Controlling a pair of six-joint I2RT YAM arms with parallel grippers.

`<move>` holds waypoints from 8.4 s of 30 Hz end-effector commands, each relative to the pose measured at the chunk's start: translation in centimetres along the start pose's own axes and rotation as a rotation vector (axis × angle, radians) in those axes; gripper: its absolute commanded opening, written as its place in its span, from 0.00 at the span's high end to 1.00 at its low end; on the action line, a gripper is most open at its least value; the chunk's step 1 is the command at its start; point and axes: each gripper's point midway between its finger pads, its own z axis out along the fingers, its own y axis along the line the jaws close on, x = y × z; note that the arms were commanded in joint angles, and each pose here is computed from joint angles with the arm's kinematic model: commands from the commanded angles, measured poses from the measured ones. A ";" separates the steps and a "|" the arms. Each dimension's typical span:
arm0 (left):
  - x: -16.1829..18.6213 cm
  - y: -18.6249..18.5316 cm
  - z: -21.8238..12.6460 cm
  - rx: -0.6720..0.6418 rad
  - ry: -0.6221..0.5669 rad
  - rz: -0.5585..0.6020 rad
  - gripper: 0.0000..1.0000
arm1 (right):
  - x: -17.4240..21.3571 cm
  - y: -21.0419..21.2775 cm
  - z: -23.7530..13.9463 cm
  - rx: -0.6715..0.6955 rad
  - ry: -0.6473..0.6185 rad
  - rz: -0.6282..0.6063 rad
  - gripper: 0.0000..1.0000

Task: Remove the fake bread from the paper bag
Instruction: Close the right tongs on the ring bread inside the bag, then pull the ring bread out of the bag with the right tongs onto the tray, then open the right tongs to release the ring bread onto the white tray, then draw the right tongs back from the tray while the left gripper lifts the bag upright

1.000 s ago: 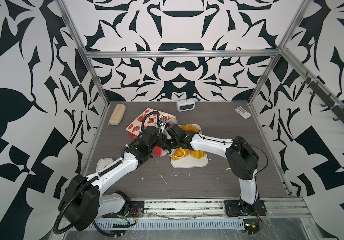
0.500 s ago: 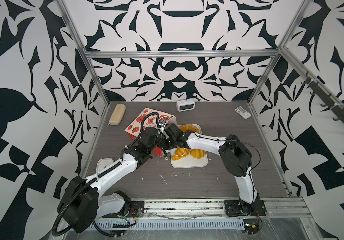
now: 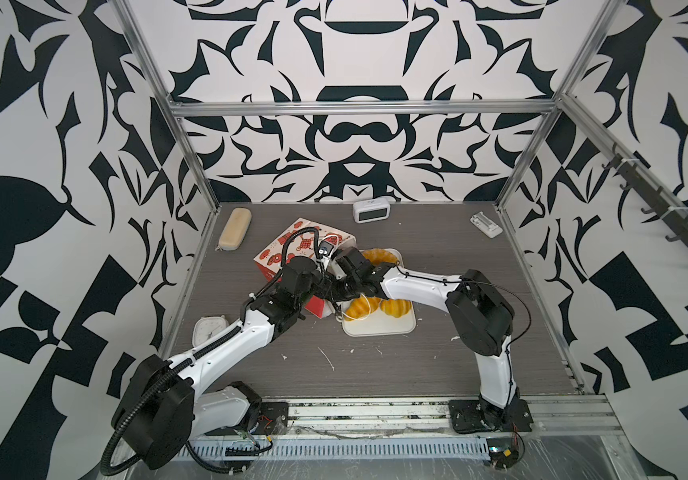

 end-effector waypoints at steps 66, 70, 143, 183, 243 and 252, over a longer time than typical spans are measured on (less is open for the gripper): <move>-0.3 2.4 0.0 -0.142 -0.011 0.012 1.00 | 8.5 -7.3 -19.8 0.339 -0.192 -0.040 1.00; -0.2 2.5 -0.1 -0.150 -0.011 0.009 1.00 | 8.6 -8.4 -21.0 0.389 -0.225 -0.022 1.00; 1.8 2.5 -1.4 -0.155 -0.051 -0.066 1.00 | 8.7 -14.5 -18.8 0.485 -0.324 -0.120 0.96; 1.7 2.5 -1.5 -0.154 -0.061 -0.067 1.00 | 8.3 -14.6 -24.6 0.578 -0.471 -0.091 0.60; -6.6 4.8 -7.1 -0.083 0.005 -0.719 1.00 | 5.3 -27.4 -26.1 0.890 -0.342 0.204 0.24; -4.5 7.6 -5.0 -0.064 0.060 -0.753 0.97 | 5.4 -27.5 -25.4 0.871 -0.330 0.215 0.24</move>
